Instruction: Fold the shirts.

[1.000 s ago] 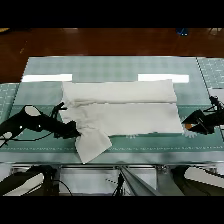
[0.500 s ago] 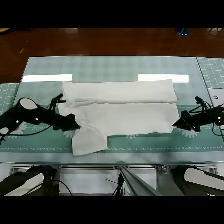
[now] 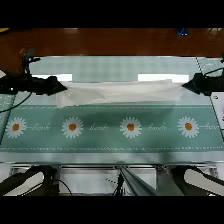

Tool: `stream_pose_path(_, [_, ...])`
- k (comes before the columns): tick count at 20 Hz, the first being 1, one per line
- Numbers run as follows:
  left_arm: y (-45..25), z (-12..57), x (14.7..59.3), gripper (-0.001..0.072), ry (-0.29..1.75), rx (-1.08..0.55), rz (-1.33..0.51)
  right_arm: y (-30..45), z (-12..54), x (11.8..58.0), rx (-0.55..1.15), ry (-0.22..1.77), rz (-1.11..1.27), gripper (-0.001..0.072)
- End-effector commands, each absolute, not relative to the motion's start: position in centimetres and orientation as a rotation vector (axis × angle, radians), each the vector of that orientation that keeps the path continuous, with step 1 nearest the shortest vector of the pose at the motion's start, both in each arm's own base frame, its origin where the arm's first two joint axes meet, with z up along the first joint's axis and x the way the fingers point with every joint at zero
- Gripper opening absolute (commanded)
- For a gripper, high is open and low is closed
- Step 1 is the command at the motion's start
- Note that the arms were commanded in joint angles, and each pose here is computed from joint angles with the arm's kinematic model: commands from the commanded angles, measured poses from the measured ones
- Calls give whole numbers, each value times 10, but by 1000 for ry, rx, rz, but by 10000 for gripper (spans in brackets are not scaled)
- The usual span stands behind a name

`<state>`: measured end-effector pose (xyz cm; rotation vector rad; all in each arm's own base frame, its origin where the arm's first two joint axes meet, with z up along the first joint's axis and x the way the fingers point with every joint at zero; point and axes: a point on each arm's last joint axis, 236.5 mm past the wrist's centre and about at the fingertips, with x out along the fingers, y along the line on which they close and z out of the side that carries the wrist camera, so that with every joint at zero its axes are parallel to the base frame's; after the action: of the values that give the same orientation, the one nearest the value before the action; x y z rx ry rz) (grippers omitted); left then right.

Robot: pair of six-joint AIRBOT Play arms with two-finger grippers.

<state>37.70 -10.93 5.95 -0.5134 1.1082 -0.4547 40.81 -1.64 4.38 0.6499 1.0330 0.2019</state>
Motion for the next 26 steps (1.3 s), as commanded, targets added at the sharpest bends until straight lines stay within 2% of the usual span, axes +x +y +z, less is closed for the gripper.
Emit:
stream_pose_path(1, [-103,62,416,28,1025,-600,-420,-11,57,468,621,842,138,34])
stream_pose_path(6, [-111,6,448,28,1153,-708,-444,-8,16,503,614,811,68,34])
stream_pose_path(14, [-110,-50,476,37,1259,-746,-441,-8,-40,506,609,900,37,36])
stream_pose_path(15, [-109,-54,475,119,1267,-744,-437,-8,-43,504,598,912,39,37])
stream_pose_path(16, [-108,-56,474,292,1272,-735,-433,-10,-47,501,562,928,39,38])
stream_pose_path(17, [-105,-56,474,450,1272,-734,-429,-12,-51,497,530,948,43,68])
stream_pose_path(18, [-103,-56,472,501,1280,-739,-433,-13,-55,492,495,971,46,166])
stream_pose_path(19, [-100,-55,468,501,1293,-748,-439,-14,-58,488,470,992,51,267])
stream_pose_path(22, [-88,-48,452,500,1346,-783,-469,-23,-59,477,368,1029,55,455])
stream_pose_path(23, [-83,-44,446,500,1362,-794,-482,-31,-54,474,300,1028,47,496])
stream_pose_path(26, [-67,-31,435,500,1374,-822,-493,-79,-28,462,64,1020,-78,496])
